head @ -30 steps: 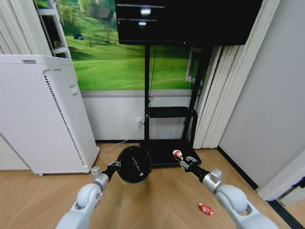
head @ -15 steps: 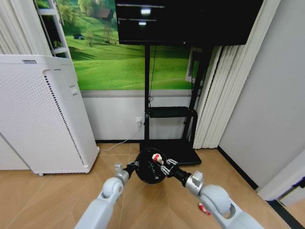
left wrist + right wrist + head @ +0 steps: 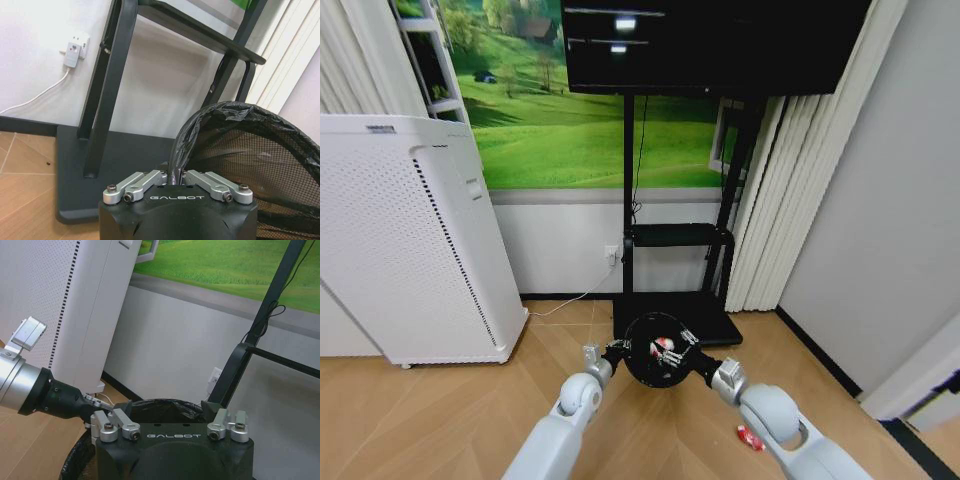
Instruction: Pick up the trash bin and place the garbage on the floor into it.
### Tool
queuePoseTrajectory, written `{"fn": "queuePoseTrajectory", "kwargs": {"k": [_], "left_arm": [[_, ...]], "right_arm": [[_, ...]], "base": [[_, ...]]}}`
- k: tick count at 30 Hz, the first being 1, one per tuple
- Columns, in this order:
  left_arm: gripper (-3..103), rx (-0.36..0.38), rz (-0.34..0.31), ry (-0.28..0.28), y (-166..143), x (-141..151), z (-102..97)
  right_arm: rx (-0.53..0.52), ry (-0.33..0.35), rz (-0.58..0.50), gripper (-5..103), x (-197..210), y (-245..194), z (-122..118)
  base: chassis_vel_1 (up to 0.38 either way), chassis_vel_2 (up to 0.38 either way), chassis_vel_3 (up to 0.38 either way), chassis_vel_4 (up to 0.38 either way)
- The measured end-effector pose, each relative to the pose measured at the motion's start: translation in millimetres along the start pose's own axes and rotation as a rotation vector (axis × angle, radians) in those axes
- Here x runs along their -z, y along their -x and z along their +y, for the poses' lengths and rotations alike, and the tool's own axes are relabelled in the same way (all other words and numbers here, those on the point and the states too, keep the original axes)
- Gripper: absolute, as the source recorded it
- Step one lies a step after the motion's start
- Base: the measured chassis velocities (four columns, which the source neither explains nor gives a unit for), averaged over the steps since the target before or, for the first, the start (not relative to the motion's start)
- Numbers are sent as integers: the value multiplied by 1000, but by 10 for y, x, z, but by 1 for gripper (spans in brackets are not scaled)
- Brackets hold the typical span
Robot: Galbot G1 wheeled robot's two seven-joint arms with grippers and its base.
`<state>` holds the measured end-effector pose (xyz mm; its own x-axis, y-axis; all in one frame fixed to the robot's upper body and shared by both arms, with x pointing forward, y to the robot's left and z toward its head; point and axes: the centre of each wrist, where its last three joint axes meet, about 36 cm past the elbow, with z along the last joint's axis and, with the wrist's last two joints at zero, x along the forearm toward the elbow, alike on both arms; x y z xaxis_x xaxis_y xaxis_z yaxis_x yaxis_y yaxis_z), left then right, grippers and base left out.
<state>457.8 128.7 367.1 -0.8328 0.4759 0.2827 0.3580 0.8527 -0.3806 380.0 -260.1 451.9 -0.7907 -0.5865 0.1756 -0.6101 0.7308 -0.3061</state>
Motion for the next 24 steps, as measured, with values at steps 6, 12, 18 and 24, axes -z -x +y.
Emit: {"fn": "queuePoseTrajectory", "kwargs": {"k": [6,12,18,24], "left_arm": [[4,38,-25,3,-191,58,155],[4,176,-80,80,-716,154,694],[4,233,-124,128,-1169,216,837],[4,239,-128,135,-1483,181,773]], "right_arm": [[-187,86,-11,97,5,-62,-74],[-492,304,40,100,-355,-79,-323],[-556,414,103,100,-691,-46,-293],[-509,440,164,100,-1112,-17,-214]], "base": [[0,0,0,0],[0,0,0,0],[0,0,0,0],[0,0,0,0]]}}
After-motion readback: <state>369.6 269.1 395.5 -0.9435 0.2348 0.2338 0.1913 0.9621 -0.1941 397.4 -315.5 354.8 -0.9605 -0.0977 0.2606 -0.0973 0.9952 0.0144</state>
